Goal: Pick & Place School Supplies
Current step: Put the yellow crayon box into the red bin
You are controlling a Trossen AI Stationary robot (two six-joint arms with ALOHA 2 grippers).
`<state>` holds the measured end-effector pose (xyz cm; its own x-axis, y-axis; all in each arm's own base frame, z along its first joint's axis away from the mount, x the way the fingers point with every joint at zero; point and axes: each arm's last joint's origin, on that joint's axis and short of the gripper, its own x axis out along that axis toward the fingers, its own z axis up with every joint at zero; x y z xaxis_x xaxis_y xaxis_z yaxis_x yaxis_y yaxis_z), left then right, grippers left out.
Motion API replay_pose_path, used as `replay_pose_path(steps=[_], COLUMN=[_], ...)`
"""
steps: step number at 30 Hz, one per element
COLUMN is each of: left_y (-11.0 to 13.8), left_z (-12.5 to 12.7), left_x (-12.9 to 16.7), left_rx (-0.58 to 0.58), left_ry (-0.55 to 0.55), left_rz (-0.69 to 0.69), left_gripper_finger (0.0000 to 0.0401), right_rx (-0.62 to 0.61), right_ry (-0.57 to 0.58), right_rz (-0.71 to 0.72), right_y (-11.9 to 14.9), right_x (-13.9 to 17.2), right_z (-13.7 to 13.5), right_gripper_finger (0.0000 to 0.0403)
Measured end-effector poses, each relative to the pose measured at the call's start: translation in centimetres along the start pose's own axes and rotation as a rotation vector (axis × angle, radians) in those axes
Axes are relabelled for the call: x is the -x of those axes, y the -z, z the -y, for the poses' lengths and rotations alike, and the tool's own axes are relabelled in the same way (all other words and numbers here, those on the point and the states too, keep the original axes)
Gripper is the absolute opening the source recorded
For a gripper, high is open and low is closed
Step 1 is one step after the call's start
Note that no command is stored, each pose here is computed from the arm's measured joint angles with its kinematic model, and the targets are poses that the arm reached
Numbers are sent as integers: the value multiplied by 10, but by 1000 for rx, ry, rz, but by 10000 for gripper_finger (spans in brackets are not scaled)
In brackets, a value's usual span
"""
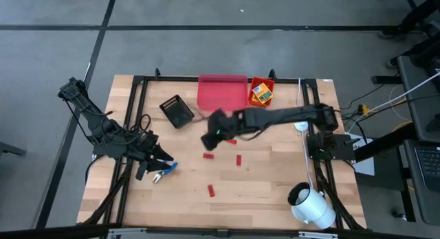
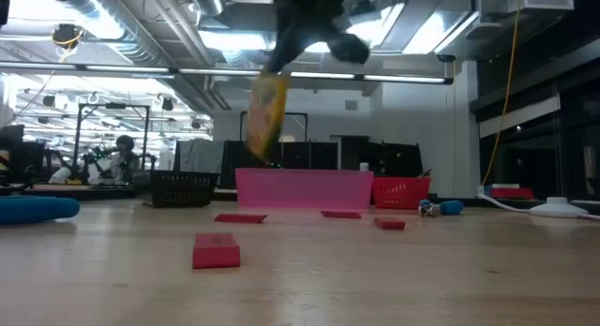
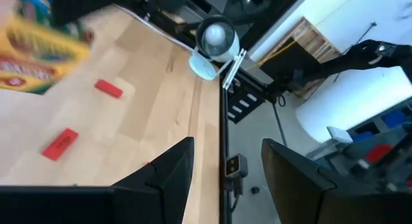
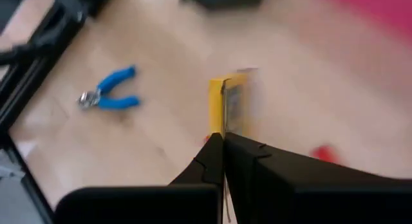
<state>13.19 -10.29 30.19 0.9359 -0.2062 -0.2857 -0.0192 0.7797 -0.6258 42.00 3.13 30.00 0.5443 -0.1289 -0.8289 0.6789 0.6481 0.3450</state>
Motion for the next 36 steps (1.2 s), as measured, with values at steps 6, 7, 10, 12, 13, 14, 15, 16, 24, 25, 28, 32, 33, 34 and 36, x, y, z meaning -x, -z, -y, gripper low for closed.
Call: replay_pose_path(steps=[6, 7, 10, 12, 13, 14, 15, 16, 24, 25, 28, 32, 33, 34, 36], left_y=[-4, -4, -5, -6, -6, -6, -7, -7, -12, -12, -13, -14, -14, -15, -16], left_z=[2, 2, 2, 2, 2, 2, 2, 2, 4, 5, 6, 6, 6, 7, 8], left_x=[0, 0, 0, 0, 0, 0, 0, 0, 1, 1, 1, 1, 2, 2, 2], left_rx=[-15, -15, -13, -10, -9, -7, -5, -1, 40, 45, 54, 62, 66, 71, 84], left_ry=[-14, -16, -28, -35, -41, -45, -47, -50, -64, -59, -50, -45, -41, -35, -20], left_rz=[67, 77, 97, 111, 118, 126, 134, 144, 223, 228, 236, 241, 244, 249, 261], left_gripper_finger=[180, 180, 180, 180, 180, 180, 180, 180, 180, 180, 180, 180, 180, 180, 180], right_rx=[-26, -33, -38, -36, -34, -33, -32, -29, -94, -101, -105, -131, -132, -134, -145], right_ry=[196, 238, 337, 381, 401, 417, 433, 447, 571, 573, 565, 547, 543, 546, 561], right_rz=[90, 89, 74, 74, 73, 72, 71, 68, 41, 37, 22, -15, -19, -25, -66], right_y=[-40, -46, -64, -77, -83, -90, -96, -101, -123, -124, -122, -110, -107, -104, -93], right_x=[53, 59, 72, 76, 77, 78, 79, 80, 68, 65, 52, 28, 22, 17, 8], right_z=[54, 67, 99, 120, 129, 139, 149, 158, 228, 234, 248, 263, 265, 268, 272], right_gripper_finger=[0, 0, 0, 0, 0, 0, 0, 0, 0, 0, 0, 0, 0, 0, 0])
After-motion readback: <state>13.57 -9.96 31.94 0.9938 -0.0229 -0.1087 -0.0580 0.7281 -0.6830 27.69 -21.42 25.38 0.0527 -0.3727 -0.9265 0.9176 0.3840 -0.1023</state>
